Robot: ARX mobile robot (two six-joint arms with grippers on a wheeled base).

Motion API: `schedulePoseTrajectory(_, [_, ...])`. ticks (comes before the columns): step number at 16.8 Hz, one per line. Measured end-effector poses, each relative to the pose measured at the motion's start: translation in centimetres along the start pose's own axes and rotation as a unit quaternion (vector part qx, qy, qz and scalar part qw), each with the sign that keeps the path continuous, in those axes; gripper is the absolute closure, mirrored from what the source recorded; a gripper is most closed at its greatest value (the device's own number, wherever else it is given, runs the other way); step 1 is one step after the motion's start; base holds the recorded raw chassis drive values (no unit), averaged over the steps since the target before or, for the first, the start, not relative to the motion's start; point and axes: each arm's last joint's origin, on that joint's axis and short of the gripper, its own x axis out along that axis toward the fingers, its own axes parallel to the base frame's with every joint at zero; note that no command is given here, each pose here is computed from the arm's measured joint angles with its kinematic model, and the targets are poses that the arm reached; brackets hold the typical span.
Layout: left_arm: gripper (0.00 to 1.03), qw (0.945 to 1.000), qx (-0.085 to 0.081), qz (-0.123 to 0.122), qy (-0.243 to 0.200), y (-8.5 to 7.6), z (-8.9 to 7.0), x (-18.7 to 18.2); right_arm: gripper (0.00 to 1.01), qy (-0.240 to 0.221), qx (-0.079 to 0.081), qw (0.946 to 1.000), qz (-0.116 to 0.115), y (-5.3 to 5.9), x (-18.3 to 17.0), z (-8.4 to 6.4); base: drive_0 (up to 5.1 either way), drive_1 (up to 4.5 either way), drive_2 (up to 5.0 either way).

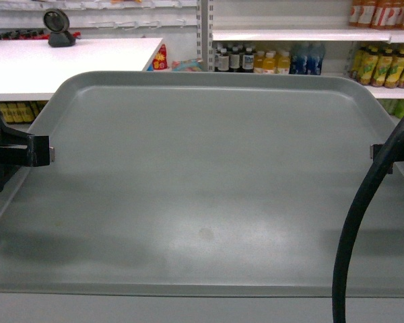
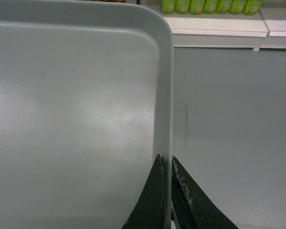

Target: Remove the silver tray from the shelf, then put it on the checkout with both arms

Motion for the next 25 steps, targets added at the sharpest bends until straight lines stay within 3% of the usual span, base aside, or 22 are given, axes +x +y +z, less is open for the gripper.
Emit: schedulePoseTrajectory(25, [0.99, 1.0000, 0.000, 0.000, -0.001, 0.00, 0.01, 0.00, 0.99, 0.002, 0.000, 1.0000, -0.001, -0.02, 0.00, -0.04, -5.1, 2.35, 2.4])
